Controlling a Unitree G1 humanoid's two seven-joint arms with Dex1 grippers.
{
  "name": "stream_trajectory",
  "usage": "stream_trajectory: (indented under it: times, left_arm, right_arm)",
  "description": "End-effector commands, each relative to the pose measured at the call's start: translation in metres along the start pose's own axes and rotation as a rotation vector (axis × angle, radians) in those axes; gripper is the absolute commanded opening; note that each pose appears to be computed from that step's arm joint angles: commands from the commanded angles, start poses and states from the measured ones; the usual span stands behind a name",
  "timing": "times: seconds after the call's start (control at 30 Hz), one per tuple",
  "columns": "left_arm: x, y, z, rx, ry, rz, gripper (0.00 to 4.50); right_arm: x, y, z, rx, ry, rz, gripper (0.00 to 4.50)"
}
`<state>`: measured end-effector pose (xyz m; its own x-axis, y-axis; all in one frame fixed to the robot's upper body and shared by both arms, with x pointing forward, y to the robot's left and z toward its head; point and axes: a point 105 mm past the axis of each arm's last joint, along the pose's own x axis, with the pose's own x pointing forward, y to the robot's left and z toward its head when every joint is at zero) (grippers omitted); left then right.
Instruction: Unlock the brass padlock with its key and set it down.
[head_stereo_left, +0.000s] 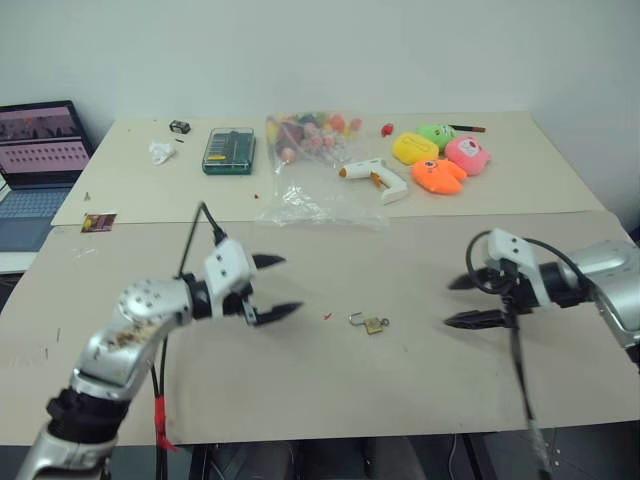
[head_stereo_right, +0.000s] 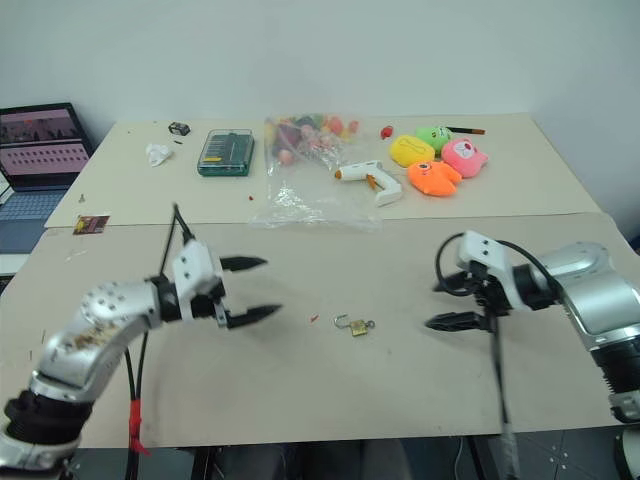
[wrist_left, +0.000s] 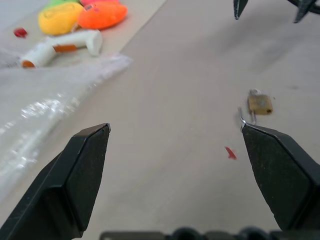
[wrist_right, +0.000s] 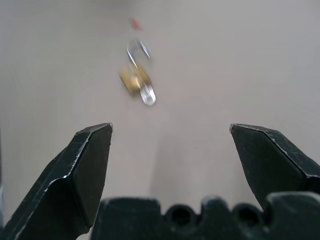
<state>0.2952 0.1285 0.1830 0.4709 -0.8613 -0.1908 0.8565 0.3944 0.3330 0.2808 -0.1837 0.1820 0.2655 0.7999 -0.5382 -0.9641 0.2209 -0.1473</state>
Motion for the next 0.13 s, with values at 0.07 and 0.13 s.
stream_trajectory:
  times: [0.07, 0.13]
  left_arm:
    - [-0.0035, 0.0019, 0.0101, -0.001, -0.02, -0.025, 4.5]
    - [-0.0043, 0.0072, 0.0152, -0.012, -0.04, -0.007, 4.5]
  right_arm:
    - [0.002, 0.0126, 0.0196, -0.004, -0.091, -0.023, 4.43]
    - [0.0077, 0.0114, 0.0176, -0.001, -0.098, -0.047, 4.43]
